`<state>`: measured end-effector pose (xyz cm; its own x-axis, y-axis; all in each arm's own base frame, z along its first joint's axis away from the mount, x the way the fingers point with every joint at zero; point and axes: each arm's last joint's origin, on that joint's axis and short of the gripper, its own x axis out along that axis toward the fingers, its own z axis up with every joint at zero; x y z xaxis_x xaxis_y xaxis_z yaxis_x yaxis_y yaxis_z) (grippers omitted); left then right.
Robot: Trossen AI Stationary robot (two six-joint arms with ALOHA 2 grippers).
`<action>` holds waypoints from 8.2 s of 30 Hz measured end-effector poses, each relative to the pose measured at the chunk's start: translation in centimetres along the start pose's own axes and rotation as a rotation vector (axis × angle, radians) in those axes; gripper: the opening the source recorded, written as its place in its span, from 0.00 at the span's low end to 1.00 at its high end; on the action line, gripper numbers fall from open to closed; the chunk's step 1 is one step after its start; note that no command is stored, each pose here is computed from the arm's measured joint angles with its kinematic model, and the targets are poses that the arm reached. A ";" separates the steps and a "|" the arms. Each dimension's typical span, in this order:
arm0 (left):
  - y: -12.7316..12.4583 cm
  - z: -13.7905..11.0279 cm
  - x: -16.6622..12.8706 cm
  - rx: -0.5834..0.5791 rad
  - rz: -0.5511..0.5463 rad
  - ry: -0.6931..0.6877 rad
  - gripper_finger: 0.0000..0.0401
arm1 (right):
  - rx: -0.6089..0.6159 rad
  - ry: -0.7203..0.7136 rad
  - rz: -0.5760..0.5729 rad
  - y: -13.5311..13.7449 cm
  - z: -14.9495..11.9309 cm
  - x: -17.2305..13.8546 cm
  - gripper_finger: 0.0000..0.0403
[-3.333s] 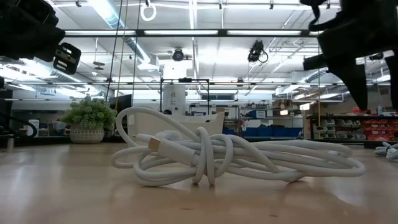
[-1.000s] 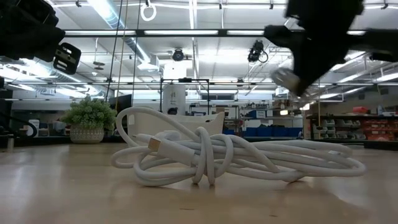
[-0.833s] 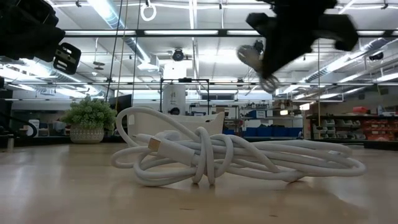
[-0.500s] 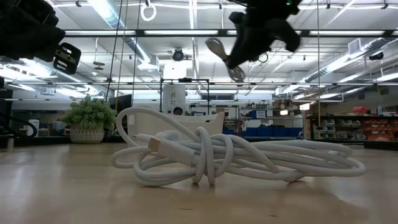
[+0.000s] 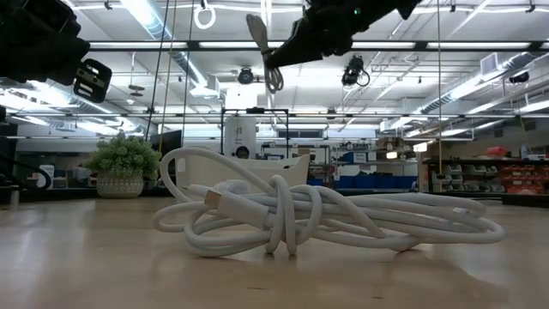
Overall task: Pick and place USB-C Cables
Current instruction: Put the blue cable charger into the white bin, then put the white cable charger into the white bin, then put the black cable charger into the white bin
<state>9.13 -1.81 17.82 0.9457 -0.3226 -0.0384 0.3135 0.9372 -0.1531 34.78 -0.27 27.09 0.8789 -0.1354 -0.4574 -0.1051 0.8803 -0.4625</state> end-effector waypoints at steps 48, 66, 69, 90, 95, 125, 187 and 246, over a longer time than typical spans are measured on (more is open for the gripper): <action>0.0 0.0 0.0 0.000 0.001 0.000 0.06 | 0.112 0.338 -0.028 0.4 -6.0 8.4 0.22; 0.0 -0.1 0.1 -0.002 0.002 0.012 0.06 | 0.157 0.212 0.271 8.0 -0.2 6.6 0.34; 0.0 -0.1 0.1 -0.003 0.002 0.013 0.06 | 0.162 0.178 0.325 10.4 0.9 6.0 0.34; 0.0 -0.1 0.1 -0.003 0.003 0.012 0.06 | 0.123 0.139 0.379 23.3 -0.3 4.3 0.76; 0.1 -0.2 0.3 -0.006 0.005 0.028 0.06 | 0.182 0.173 0.380 24.3 0.2 5.7 0.83; 0.1 -0.2 0.3 -0.007 0.006 0.036 0.06 | 0.032 0.388 0.304 21.3 -1.6 6.1 0.20; 0.1 -0.2 0.3 -0.007 0.006 0.036 0.06 | -0.234 0.081 0.247 -3.7 -5.2 7.6 0.47; 0.3 -0.2 0.3 0.089 0.062 0.029 0.06 | 0.115 -0.040 -0.026 5.5 -0.2 -13.7 0.52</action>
<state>9.52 -1.67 17.60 0.9610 -0.2666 -0.0738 0.2624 0.9630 -0.0616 22.02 6.32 30.68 0.8987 -0.1428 -0.4147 -0.0301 0.9232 -0.3831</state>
